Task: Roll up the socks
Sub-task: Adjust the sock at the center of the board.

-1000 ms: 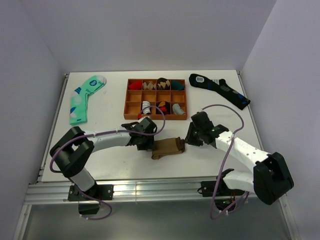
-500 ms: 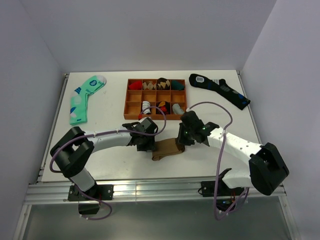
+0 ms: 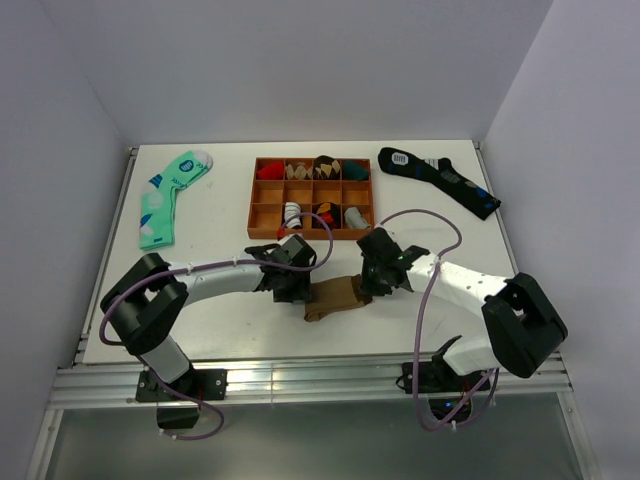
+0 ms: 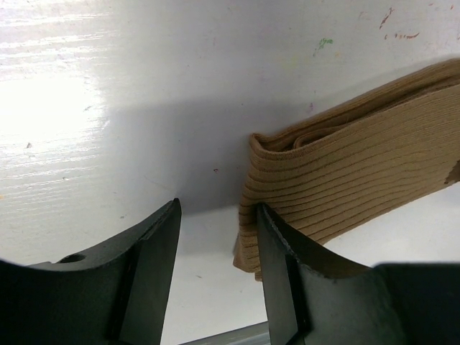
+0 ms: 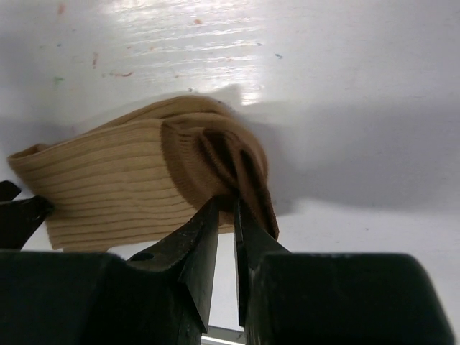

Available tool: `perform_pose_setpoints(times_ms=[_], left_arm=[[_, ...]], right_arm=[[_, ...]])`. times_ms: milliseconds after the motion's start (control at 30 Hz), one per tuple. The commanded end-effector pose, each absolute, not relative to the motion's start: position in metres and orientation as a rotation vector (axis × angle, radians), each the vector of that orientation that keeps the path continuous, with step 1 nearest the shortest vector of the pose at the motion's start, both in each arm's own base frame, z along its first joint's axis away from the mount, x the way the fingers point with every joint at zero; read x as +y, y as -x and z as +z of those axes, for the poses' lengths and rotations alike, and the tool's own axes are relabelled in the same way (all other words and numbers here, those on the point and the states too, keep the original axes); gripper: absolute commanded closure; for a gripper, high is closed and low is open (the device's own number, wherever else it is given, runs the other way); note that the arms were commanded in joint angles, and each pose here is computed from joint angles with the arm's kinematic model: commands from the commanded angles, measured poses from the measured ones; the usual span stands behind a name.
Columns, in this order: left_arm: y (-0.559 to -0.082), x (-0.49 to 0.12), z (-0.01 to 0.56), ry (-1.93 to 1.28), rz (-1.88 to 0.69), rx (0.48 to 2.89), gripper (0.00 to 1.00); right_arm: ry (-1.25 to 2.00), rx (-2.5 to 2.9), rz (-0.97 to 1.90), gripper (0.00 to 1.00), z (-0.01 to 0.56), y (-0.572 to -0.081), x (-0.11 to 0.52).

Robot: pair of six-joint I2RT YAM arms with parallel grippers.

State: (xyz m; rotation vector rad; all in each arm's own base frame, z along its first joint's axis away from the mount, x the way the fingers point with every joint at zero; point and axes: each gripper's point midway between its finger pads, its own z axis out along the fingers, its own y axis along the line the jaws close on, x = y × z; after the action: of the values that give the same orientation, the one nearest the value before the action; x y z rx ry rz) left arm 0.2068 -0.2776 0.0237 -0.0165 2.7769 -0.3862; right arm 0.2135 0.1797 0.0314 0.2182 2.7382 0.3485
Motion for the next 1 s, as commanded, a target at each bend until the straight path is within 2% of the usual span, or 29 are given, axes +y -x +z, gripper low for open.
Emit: perform_pose_setpoints(times_ms=[0,167,200,400,967], left_arm=[[-0.212,-0.285,0.038,-0.008,-0.414,2.742,0.47],[-0.213,-0.288,0.045,-0.011,-0.443,2.721,0.4],[-0.214,-0.289,0.049,-0.014,-0.454,2.711,0.36],[-0.225,-0.293,0.069,-0.025,-0.485,2.634,0.26],[-0.267,-0.278,0.055,0.069,-0.435,2.62,0.25]], right_arm=[[-0.276,2.726,0.222,0.78,0.023,-0.216,0.161],[-0.278,2.741,0.166,0.79,0.013,-0.215,0.156],[-0.276,2.742,0.165,0.8,0.012,-0.216,0.156],[-0.245,2.756,0.111,0.82,0.001,-0.22,0.154],[0.02,2.722,0.243,0.82,0.01,-0.258,0.2]])
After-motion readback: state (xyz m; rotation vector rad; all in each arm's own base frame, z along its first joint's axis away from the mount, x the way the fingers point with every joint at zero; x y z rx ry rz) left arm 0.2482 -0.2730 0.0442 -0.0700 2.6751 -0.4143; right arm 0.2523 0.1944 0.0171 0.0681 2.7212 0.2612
